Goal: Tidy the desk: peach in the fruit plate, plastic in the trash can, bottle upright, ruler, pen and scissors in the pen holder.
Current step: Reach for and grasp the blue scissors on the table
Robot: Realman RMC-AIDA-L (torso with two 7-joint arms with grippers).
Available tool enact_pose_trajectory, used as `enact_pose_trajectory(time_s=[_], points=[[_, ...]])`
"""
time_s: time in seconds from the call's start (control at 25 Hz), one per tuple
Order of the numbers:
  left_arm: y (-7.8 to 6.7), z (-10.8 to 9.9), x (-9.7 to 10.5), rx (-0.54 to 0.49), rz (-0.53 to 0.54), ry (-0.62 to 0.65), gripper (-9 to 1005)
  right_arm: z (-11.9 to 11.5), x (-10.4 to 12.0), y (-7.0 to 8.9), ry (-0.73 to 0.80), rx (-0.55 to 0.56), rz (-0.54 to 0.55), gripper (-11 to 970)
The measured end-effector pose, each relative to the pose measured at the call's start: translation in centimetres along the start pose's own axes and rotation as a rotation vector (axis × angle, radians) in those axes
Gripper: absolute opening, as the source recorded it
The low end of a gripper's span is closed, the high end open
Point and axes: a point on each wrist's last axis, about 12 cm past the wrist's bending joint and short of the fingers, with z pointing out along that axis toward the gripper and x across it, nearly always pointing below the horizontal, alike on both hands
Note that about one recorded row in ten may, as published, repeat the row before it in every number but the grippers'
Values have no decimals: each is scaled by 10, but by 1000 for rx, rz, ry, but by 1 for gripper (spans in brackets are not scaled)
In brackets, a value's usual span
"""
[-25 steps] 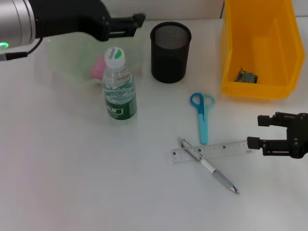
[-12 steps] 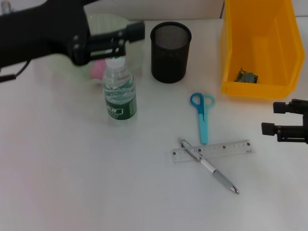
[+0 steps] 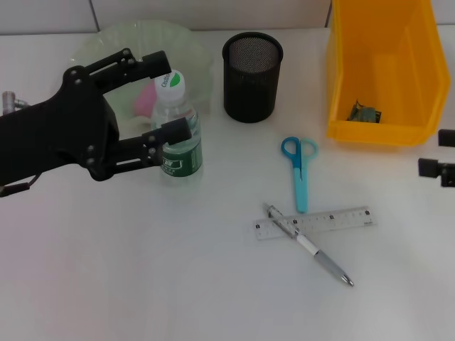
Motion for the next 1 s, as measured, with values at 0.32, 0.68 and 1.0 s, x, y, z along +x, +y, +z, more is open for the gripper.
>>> enact_pose_trajectory(time_s=[0.32, 0.68, 1.0], points=[[1, -19, 3, -95, -59, -22, 797, -8, -7, -14, 6, 80, -3, 794], [1, -17, 10, -79, -99, 46, 797, -1, -22, -17, 37, 114, 59, 793], [-14, -19, 29, -46, -88, 124, 797, -7, -49, -11, 67, 140, 194, 792]])
